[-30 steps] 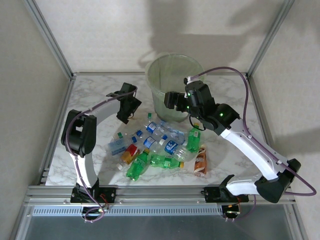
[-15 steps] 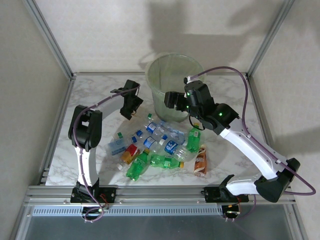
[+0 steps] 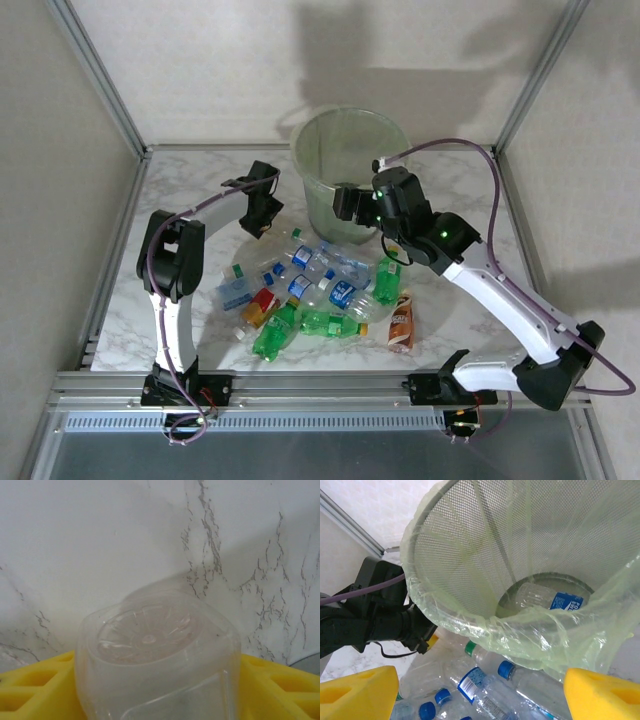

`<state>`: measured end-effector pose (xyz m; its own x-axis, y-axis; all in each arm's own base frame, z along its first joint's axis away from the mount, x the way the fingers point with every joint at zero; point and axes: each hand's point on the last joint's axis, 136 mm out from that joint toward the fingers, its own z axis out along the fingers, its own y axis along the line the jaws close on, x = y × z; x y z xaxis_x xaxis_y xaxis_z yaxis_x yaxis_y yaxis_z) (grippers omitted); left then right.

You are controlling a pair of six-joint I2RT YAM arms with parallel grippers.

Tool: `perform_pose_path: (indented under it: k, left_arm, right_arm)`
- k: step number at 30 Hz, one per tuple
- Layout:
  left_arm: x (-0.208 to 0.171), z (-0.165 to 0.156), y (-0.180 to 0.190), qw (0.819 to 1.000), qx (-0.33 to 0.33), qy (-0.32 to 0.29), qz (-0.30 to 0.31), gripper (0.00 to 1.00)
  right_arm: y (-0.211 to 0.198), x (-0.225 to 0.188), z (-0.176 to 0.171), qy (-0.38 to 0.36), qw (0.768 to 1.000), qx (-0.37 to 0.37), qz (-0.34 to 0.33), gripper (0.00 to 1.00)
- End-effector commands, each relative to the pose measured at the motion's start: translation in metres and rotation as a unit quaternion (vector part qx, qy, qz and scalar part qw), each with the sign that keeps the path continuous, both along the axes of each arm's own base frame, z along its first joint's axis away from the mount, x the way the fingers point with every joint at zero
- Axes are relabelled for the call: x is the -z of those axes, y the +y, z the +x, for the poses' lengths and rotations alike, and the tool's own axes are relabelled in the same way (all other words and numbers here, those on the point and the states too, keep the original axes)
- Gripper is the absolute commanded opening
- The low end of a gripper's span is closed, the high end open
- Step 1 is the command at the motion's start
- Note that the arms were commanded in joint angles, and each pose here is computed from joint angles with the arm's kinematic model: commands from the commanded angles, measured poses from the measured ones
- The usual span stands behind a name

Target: Put the plastic bottles in the bin

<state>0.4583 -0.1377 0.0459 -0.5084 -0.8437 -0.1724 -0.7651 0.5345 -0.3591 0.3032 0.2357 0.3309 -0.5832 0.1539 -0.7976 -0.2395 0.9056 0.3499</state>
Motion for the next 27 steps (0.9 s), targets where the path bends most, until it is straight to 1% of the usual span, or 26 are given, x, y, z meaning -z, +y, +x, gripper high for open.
perform_pose_path:
  k: [1,6,9,12,17,23,27]
  left_arm:
    - [0.0,-0.015,0.023,0.998,-0.037,0.02,0.041,0.64]
    - [-0.015,-0.009,0.026,0.999,-0.032,-0.002,0.043,0.59]
    - [-0.034,-0.006,0.029,0.998,-0.029,-0.025,0.049,0.57]
    - [-0.06,-0.006,0.038,0.997,-0.029,-0.052,0.057,0.56]
    - [-0.108,-0.014,0.054,0.993,-0.033,-0.094,0.066,0.56]
    - [-0.172,-0.03,0.068,0.985,-0.048,-0.158,0.055,0.55]
    - [-0.221,-0.041,0.072,0.976,-0.05,-0.208,0.037,0.55]
  right_arm:
    - [-0.006,-0.012,-0.005,-0.016,1.0,0.012,0.023,0.86]
    - [-0.005,-0.014,-0.008,-0.012,0.999,0.009,0.037,0.86]
    - [-0.003,-0.018,-0.008,-0.011,0.999,0.006,0.042,0.86]
    - [-0.002,-0.027,-0.008,-0.014,0.999,0.005,0.045,0.86]
    - [-0.001,-0.045,-0.007,-0.024,0.998,0.003,0.051,0.85]
    - [-0.01,-0.061,-0.01,-0.043,0.998,0.006,0.047,0.86]
    - [-0.005,-0.067,-0.009,-0.051,0.998,-0.007,0.044,0.87]
